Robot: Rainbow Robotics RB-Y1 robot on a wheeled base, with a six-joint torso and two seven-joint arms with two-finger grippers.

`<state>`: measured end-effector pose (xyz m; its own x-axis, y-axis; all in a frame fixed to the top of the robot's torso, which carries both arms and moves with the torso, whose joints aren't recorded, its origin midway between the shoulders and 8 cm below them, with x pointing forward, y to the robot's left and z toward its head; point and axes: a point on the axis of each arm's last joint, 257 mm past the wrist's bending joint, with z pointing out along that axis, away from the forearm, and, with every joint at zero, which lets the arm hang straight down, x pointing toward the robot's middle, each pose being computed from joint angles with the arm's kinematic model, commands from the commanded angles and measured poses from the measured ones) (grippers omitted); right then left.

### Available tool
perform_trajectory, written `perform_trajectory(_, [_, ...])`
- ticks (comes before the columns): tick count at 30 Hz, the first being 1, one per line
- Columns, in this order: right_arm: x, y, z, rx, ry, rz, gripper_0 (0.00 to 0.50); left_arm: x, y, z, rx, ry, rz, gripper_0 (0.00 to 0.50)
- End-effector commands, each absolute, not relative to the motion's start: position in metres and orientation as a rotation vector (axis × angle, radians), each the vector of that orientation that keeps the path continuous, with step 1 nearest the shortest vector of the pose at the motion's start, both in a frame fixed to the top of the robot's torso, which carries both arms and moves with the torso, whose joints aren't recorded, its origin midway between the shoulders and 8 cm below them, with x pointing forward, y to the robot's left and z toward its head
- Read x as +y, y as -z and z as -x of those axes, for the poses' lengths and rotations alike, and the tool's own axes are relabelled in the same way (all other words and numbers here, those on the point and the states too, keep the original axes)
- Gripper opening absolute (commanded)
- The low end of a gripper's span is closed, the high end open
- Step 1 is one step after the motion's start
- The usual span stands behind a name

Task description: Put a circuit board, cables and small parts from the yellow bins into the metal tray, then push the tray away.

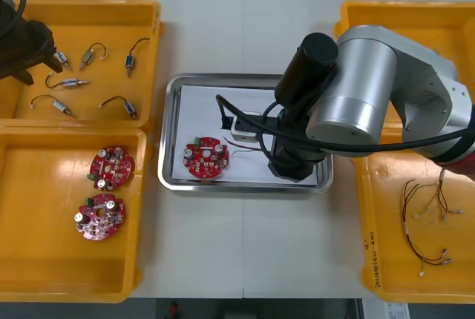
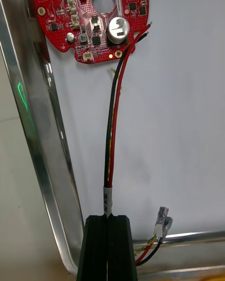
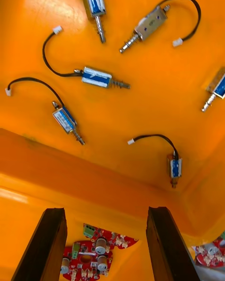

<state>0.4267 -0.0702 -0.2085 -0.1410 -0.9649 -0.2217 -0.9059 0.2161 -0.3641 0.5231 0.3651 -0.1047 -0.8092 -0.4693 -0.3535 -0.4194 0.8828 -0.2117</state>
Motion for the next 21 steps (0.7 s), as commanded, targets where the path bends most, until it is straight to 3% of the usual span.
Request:
perform_trajectory(1, [-0.051, 0.21, -0.436, 2.026, 0.227, 1.782, 0.0, 0.391, 0.056, -0.545, 2.554, 0.133, 0.556, 0.5])
perform_trajectory(17, [-0.058, 0.262, -0.448, 2.041, 0.278, 1.837, 0.0, 0.398, 0.07, -0.597, 2.474, 0.141, 0.58, 0.5])
perform_trajectory(19, [-0.057, 0.262, -0.447, 2.041, 0.273, 1.839, 0.043, 0.396, 0.071, -0.602, 2.464, 0.146, 0.577, 0.5])
perform_trajectory(20, [-0.056, 0.262, -0.447, 2.039, 0.27, 1.841, 0.109, 0.398, 0.073, -0.605, 2.458, 0.141, 0.578, 0.5])
perform_trajectory(21, [-0.056, 0.261, -0.448, 2.036, 0.269, 1.838, 0.208, 0.399, 0.074, -0.609, 2.45, 0.139, 0.58, 0.5])
